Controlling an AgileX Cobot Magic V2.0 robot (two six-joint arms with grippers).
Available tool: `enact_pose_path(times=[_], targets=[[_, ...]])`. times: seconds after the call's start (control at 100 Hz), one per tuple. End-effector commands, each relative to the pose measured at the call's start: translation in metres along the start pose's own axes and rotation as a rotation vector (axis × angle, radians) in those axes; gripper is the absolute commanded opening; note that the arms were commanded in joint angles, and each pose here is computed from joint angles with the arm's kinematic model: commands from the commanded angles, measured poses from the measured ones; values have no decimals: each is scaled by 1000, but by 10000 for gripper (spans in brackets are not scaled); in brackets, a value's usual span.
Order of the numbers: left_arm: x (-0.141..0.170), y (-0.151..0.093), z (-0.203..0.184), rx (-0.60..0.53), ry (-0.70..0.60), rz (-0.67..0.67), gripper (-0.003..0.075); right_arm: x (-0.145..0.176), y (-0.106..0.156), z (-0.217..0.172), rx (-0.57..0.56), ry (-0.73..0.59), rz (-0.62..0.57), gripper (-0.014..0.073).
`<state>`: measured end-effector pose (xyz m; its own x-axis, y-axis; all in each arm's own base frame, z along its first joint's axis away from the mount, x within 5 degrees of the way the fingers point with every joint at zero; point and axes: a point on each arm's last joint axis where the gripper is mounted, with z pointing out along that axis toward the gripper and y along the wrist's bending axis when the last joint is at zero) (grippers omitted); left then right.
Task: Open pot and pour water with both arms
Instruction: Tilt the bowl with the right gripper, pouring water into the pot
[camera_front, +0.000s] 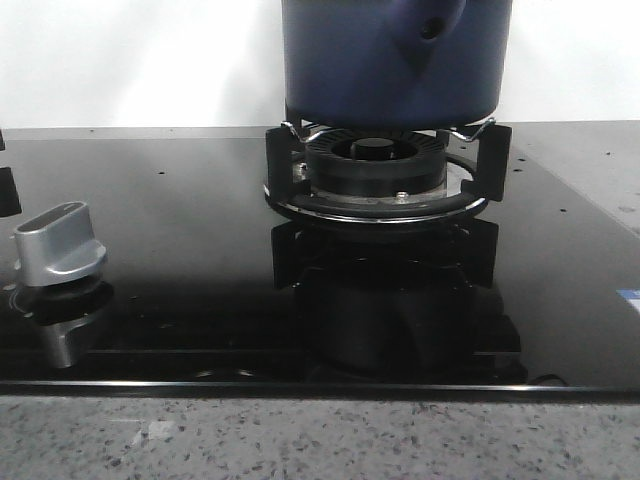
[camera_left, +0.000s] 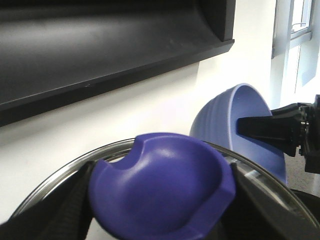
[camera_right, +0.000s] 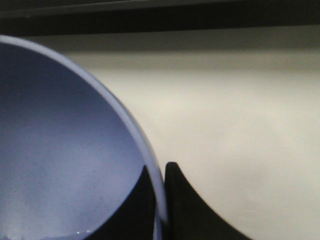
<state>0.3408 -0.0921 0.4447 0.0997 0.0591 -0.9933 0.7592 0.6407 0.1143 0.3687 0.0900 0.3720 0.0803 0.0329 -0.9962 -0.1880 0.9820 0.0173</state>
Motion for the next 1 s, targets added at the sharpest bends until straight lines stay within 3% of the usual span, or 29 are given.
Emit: enact_pose_path(times=[0.0, 0.22, 0.48, 0.71, 0.99], targets=[[-36, -10, -14, -6, -122, -3, 316, -36, -3, -15, 30, -233, -5, -68], [-36, -10, -14, -6, -122, -3, 316, -27, -5, -18, 47, -276, -9, -68], [-36, -10, -14, -6, -122, -3, 316, -16, -7, -33, 88, -461, -26, -68], [-36, -10, -14, -6, -122, -3, 316, -8, 3, -43, 5, -551, -136, -68], [-36, -10, -14, -6, -122, -3, 316, -14, 5, -47, 2, -631, -135, -68]])
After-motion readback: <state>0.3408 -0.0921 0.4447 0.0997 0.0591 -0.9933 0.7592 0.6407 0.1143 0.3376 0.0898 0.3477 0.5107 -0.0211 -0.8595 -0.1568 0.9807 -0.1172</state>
